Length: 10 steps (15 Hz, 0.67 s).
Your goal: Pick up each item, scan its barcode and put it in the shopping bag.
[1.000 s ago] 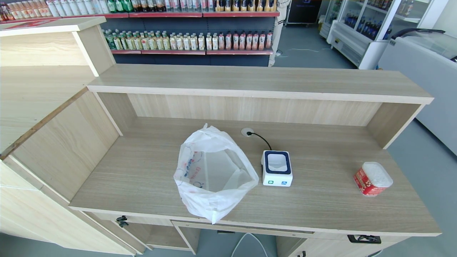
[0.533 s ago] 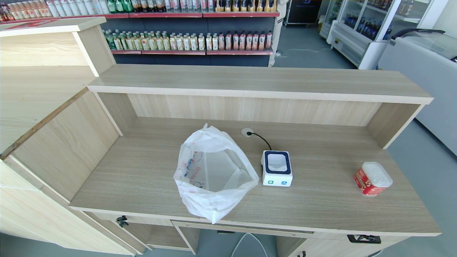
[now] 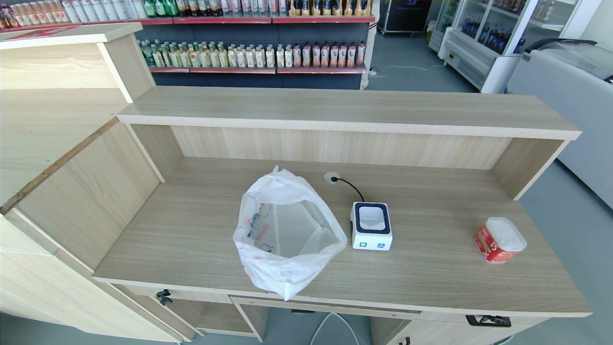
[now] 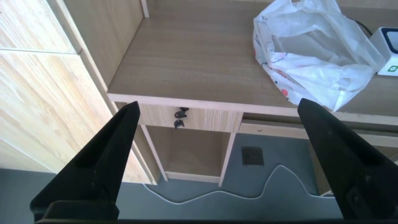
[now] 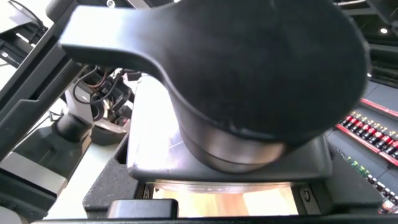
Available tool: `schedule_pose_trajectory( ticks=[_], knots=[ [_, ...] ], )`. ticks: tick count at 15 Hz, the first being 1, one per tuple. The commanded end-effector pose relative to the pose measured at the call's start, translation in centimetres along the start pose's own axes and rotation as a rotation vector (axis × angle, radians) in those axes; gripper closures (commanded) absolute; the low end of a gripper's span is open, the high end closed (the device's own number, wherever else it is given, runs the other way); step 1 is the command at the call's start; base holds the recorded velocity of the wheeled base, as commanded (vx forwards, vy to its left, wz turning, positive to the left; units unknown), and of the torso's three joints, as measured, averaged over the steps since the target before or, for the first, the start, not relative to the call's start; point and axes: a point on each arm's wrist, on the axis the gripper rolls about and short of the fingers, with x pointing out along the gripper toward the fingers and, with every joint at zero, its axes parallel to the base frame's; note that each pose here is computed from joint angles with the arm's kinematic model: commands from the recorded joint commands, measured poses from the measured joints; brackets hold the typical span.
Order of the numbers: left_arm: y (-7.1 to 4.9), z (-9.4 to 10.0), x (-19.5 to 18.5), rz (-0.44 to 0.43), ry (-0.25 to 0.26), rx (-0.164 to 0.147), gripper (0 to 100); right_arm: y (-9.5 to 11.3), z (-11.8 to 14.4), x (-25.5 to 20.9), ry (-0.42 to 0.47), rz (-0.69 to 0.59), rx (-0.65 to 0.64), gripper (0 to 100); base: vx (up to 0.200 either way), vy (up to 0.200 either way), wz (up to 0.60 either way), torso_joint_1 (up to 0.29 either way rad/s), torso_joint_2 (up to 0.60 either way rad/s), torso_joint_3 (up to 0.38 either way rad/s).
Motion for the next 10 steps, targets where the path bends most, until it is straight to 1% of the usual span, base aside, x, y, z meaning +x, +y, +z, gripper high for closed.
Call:
schedule_pose_trajectory(
  ticks=[1, 6, 8, 10],
  knots=[
    [0.0, 0.0, 0.0, 0.001, 0.000, 0.000, 0, -0.3, -0.3, 0.1, 0.004, 0.000, 0.008, 100, 0.000, 0.000, 0.00, 0.000, 0.00, 0.000],
    [0.0, 0.0, 0.0, 0.001, 0.000, 0.000, 0, -0.7, -1.6, 0.4, 0.021, 0.003, 0.046, 100, 0.000, 0.000, 0.00, 0.000, 0.00, 0.000],
    [0.0, 0.0, 0.0, 0.001, 0.000, 0.000, 0, -0.7, -1.5, 0.4, 0.016, 0.004, 0.033, 100, 0.000, 0.000, 0.00, 0.000, 0.00, 0.000],
    [0.0, 0.0, 0.0, 0.001, 0.000, 0.000, 0, -0.5, -0.7, 0.2, 0.008, -0.001, 0.012, 100, 0.000, 0.000, 0.00, 0.000, 0.00, 0.000]
  ],
)
